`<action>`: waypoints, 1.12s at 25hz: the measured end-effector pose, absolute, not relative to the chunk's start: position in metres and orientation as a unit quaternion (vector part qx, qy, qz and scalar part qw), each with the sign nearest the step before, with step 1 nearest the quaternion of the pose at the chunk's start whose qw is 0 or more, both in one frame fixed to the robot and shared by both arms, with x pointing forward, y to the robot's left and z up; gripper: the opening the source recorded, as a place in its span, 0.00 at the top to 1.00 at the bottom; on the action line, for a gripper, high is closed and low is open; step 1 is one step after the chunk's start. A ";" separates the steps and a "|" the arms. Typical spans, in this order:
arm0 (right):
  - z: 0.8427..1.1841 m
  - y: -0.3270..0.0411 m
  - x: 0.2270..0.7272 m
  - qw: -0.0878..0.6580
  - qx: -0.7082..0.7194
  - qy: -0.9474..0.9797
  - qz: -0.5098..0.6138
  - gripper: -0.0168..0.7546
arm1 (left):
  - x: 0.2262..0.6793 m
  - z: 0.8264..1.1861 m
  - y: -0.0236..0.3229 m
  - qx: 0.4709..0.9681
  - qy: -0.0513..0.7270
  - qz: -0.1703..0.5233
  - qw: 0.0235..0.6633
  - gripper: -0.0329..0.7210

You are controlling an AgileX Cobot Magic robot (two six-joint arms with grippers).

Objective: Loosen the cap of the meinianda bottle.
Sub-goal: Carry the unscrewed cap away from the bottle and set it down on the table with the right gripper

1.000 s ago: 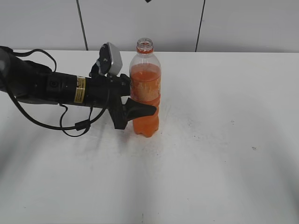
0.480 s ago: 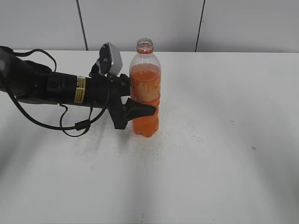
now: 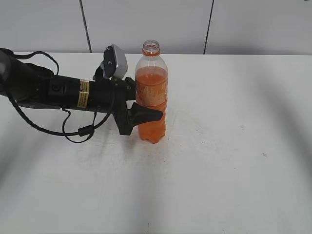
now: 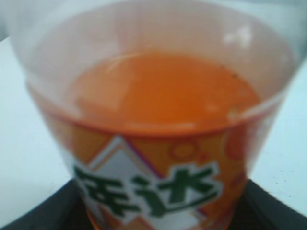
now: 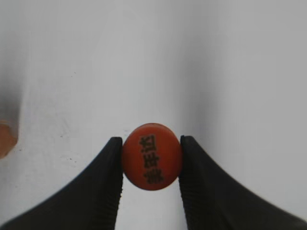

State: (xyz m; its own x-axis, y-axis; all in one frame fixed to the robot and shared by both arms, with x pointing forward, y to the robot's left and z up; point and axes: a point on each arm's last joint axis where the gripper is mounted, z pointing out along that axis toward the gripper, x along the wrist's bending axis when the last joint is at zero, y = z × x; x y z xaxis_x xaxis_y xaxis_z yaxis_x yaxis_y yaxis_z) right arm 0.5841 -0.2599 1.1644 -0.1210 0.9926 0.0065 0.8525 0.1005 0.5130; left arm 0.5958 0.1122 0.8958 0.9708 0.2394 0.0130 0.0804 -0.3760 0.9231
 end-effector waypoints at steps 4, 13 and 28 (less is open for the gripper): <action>1.134 -0.288 0.578 0.156 0.667 0.704 0.186 0.62 | 0.596 0.896 0.112 0.826 0.097 0.072 0.550 0.39; 1.038 -0.303 0.568 0.117 0.680 0.701 0.181 0.62 | 0.596 0.896 0.112 0.826 0.097 0.072 0.550 0.39; 0.941 -0.286 0.577 0.073 0.659 0.730 0.169 0.62 | 0.596 0.896 0.112 0.826 0.097 0.072 0.550 0.39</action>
State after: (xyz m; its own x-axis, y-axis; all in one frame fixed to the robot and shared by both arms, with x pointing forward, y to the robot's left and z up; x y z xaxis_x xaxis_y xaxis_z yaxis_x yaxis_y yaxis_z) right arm 0.5771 -0.2857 0.9407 -0.1220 0.9857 0.1159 0.9367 0.0758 0.3417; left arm 0.5958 0.1122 0.8958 0.9708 0.2394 0.0130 0.0804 -0.3760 0.9231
